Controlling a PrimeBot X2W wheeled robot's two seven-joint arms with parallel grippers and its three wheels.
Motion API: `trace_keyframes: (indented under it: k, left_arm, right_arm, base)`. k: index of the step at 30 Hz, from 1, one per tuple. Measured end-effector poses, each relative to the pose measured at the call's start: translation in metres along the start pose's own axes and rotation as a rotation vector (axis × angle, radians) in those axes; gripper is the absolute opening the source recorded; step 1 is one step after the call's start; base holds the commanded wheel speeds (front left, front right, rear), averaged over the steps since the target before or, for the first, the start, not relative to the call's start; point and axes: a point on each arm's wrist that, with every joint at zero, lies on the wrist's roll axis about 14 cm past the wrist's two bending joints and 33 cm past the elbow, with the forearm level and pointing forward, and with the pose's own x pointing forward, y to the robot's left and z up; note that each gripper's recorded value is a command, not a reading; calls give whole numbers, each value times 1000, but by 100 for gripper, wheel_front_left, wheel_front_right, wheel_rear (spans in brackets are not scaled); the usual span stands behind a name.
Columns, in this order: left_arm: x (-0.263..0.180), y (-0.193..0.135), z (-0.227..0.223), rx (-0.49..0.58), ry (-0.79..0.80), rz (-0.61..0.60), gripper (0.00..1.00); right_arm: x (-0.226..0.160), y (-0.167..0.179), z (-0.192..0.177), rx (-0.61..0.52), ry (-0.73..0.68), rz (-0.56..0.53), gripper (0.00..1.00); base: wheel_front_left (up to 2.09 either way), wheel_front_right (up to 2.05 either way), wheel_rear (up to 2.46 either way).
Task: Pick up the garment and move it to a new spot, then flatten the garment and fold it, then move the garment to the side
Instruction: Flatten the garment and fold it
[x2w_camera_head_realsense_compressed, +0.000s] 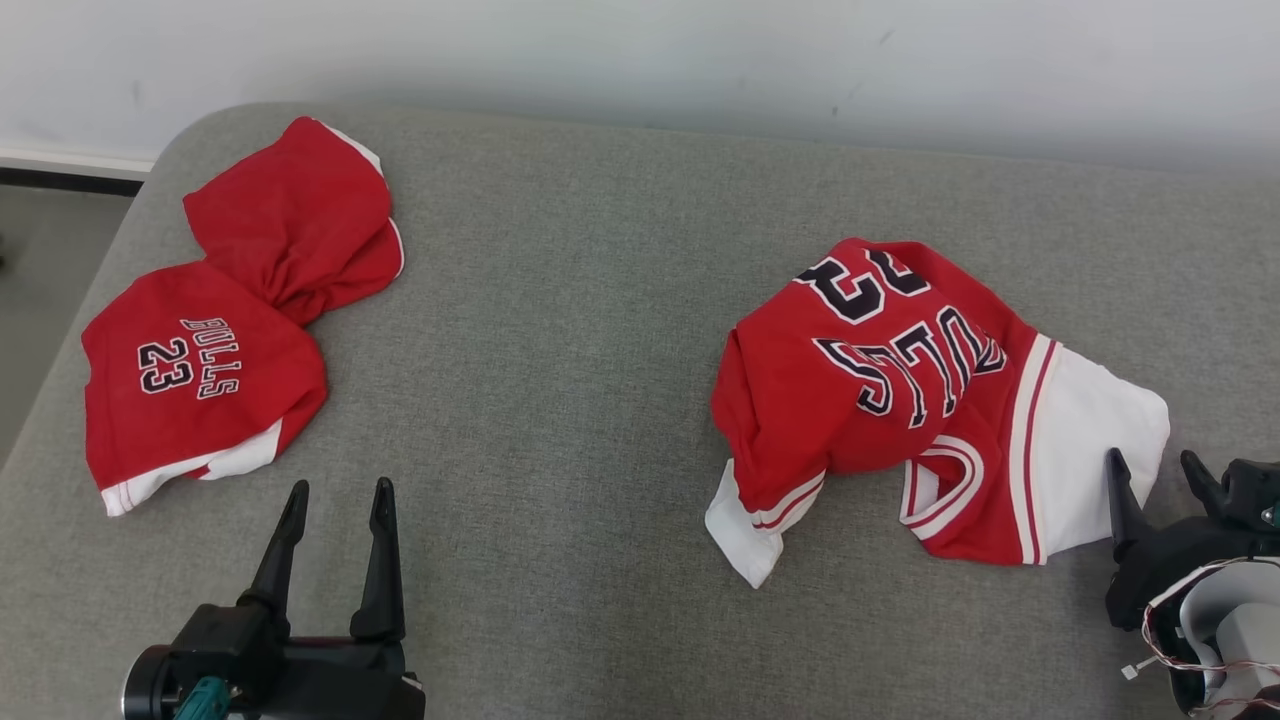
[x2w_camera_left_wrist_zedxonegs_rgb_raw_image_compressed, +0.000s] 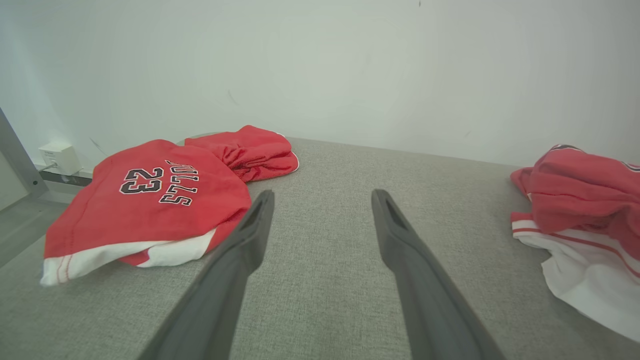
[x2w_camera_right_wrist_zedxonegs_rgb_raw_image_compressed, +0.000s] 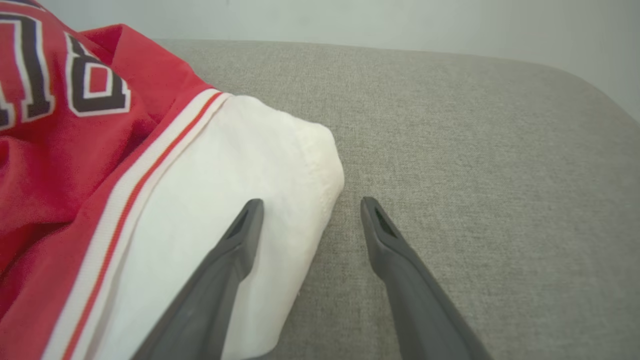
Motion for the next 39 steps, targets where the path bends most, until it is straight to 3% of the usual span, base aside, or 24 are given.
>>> trace_keyframes:
  k: [4,5,6,7,12,17,26,30,35,39]
  left_arm:
    - [-1,4,-2,1,8,10,100]
    - [-1,5,-3,1,9,13,100]
    - [-1,5,-3,1,10,14,100]
    - [-2,5,-3,2,10,15,100]
    - [-2,6,-2,5,8,17,100]
    - [-2,2,0,0,0,6,100]
    - [-7,-9,6,-13,-20,-26,100]
    - [-9,-13,10,-18,-32,-37,100]
    - [-11,-13,15,-30,-45,-35,100]
    - [-18,-10,15,-42,-46,-22,100]
  right_arm:
    - [5,6,-13,29,45,1,100]
    - [6,11,-16,45,56,7,56]
    - [6,15,-18,57,61,12,21]
    - [7,17,-17,61,61,14,0]
    - [7,22,-11,66,39,27,0]
    - [1,-18,16,30,-31,-42,0]
    - [-31,-115,117,-99,-245,-215,0]
    - [-46,-137,176,-172,-362,-256,0]
    - [-49,-110,241,-255,-487,-193,0]
    - [-42,-48,270,-273,-572,-57,0]
  base:
    - [0,0,0]
    - [0,0,0]
    - [0,0,0]
    - [0,0,0]
    - [0,0,0]
    - [0,0,0]
    - [0,0,0]
    - [0,0,0]
    - [0,0,0]
    - [0,0,0]
